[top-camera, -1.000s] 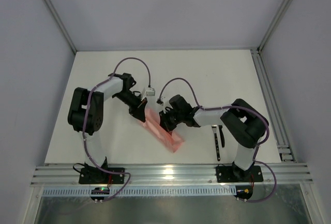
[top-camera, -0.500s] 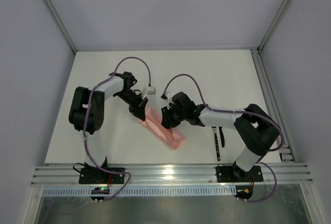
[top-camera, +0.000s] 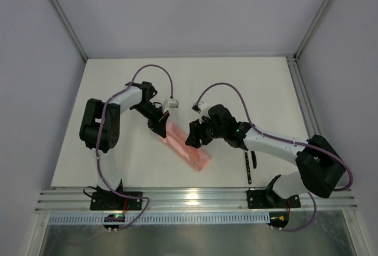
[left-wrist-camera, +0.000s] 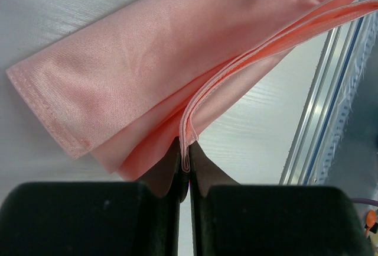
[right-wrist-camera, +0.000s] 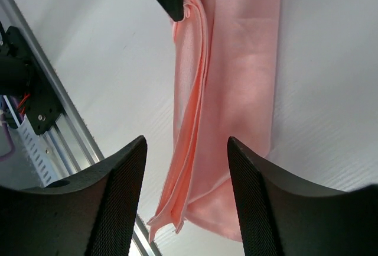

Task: Fold the napkin into a case and place the utensils inside
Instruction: Fold the 2/3-rectangle-folded napkin at the center of the board.

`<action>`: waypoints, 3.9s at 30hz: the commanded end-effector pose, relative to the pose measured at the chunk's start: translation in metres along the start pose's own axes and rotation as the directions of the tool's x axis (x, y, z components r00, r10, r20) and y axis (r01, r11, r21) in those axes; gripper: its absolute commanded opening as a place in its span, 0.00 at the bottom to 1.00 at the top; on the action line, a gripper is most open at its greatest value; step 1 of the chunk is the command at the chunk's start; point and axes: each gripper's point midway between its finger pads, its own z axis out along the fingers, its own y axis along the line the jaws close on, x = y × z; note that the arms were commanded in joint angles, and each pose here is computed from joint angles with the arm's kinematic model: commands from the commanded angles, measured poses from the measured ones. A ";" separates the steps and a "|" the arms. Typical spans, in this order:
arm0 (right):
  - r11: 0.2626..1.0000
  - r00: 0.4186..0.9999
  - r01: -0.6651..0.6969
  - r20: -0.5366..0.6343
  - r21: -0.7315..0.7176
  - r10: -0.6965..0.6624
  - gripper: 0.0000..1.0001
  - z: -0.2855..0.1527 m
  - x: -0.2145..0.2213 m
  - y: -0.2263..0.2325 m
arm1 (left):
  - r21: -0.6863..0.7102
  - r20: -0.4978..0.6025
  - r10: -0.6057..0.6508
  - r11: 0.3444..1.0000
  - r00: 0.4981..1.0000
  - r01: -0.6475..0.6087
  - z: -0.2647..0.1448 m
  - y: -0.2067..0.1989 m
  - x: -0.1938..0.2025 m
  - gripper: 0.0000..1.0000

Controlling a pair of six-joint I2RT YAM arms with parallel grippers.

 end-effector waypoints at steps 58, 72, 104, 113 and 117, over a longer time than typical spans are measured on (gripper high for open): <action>0.998 0.990 -0.053 -0.125 0.044 0.058 0.04 0.037 0.062 -0.030 | -0.244 0.169 0.123 0.967 0.978 -0.080 -0.074 0.019 -0.081 0.58; 0.994 0.985 -0.108 -0.136 0.012 0.109 0.04 0.042 0.069 -0.034 | -0.428 -0.106 0.488 0.764 0.866 -0.483 -0.043 0.028 -0.022 0.99; 0.998 0.991 -0.007 -0.130 -0.059 0.000 0.35 0.026 0.045 -0.024 | -0.269 0.090 0.326 0.918 0.941 -0.292 -0.025 0.038 -0.039 0.00; 0.996 0.996 0.071 -0.040 -0.058 -0.074 0.50 -0.004 -0.030 -0.005 | -0.271 0.083 0.295 0.926 0.952 -0.263 -0.026 0.041 -0.038 0.00; 0.999 0.999 0.045 0.003 0.016 -0.045 0.49 0.015 -0.054 -0.030 | -0.269 0.088 0.286 0.929 0.954 -0.254 -0.026 0.040 -0.041 0.00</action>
